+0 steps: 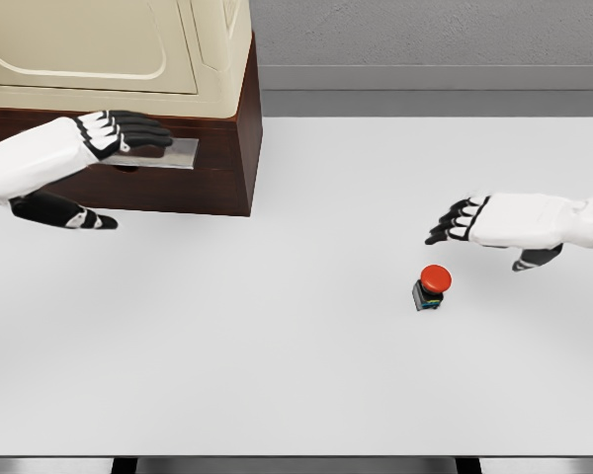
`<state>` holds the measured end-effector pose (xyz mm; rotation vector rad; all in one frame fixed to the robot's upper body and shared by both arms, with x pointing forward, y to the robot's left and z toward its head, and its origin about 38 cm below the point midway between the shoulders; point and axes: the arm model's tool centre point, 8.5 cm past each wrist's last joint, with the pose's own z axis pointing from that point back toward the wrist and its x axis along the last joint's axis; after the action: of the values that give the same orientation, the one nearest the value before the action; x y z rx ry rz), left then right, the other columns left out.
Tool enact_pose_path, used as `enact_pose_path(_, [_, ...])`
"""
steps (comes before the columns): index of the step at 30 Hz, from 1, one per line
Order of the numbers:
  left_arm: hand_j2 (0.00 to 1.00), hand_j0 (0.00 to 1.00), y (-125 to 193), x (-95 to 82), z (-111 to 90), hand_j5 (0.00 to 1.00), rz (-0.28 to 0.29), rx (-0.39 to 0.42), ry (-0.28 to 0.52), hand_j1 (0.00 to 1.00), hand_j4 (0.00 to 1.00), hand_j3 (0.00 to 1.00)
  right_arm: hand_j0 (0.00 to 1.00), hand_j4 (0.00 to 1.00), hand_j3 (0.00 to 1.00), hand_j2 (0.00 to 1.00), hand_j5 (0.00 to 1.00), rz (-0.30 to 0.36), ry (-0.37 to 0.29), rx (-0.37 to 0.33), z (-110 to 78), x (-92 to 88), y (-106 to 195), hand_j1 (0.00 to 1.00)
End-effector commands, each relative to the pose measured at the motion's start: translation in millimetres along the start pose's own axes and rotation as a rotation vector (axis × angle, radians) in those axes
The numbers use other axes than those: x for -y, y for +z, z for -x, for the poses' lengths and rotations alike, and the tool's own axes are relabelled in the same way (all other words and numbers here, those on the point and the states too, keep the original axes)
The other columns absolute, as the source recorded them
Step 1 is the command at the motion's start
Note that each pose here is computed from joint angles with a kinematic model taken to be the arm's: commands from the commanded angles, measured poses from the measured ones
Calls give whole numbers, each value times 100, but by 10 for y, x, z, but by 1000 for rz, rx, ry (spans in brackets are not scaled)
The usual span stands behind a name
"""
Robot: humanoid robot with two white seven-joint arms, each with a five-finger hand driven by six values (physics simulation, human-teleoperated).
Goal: Open the cabinet drawer with left arm, and place a switch into the drawer with right arm
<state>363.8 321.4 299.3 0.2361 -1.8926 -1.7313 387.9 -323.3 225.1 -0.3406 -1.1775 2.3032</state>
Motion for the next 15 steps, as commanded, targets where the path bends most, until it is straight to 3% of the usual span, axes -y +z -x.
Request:
enact_pose_path(1, [100, 100, 34, 10, 7, 100, 35, -9, 24, 100, 100, 100, 100, 100, 100, 100, 100, 8, 13, 37, -50, 10, -28, 100])
enact_pose_path(3, [100, 100, 21, 95, 0, 100, 135, -2, 23, 100, 100, 100, 100, 100, 100, 100, 100, 6, 9, 48, -76, -12, -76, 100])
enact_pose_path(5, [100, 100, -33, 108, -15, 100, 158, 14, 17, 100, 100, 100, 100, 100, 100, 100, 100, -3, 0, 62, -110, -46, -141, 100])
enact_pose_path(11, [100, 100, -61, -101, -38, 100, 96, 26, 38, 100, 100, 100, 100, 100, 100, 100, 100, 19, -9, 122, -257, -19, -405, 100])
enact_pose_path(15, [100, 100, -24, -169, 1, 100, 67, -13, 106, 100, 100, 100, 100, 100, 100, 100, 100, 1, -31, 98, -249, -67, -457, 100])
